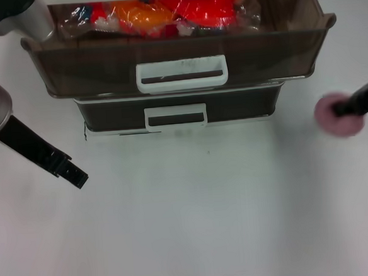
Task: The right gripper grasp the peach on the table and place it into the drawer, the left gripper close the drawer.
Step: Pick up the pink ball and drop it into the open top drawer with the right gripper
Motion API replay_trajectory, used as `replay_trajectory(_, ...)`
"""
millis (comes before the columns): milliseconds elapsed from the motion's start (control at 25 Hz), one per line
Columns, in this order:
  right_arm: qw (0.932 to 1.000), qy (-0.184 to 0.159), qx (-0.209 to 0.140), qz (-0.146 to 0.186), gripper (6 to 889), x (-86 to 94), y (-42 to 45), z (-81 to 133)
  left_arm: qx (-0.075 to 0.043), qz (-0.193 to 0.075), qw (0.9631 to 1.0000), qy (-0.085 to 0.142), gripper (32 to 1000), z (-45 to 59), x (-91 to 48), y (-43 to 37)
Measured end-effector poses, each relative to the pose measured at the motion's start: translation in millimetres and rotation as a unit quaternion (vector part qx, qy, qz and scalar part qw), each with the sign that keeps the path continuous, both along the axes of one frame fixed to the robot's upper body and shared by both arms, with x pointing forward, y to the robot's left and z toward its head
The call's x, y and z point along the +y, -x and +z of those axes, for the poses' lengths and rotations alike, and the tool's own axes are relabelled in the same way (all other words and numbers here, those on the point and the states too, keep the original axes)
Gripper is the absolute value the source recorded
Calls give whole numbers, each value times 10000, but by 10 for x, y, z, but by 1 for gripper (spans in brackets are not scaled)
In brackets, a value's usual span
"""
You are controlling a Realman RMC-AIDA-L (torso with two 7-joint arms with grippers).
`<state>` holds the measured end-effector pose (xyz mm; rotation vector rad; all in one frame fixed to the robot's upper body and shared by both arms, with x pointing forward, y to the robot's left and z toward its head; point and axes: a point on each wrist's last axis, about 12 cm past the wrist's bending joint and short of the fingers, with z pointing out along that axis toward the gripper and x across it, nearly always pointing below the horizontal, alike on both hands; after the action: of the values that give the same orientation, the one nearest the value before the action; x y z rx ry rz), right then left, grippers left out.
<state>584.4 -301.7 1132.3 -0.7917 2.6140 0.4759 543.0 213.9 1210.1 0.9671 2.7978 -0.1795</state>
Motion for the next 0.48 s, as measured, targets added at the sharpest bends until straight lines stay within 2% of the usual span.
replay_trajectory(160, 9976, -10, -589, -351, 41, -251, 15, 476, 30, 18, 10000, -9, 799, -11, 20, 10)
replay_trajectory(320, 9900, 77, -1272, -602, 42, -462, 115, 1010, 33, 16, 10000, -17, 799, -9, 26, 10)
replay_trajectory(480, 9802, 8, -1919, -481, 42, -432, 175, 1476, 27, 9, 10000, -17, 799, -5, 26, 7)
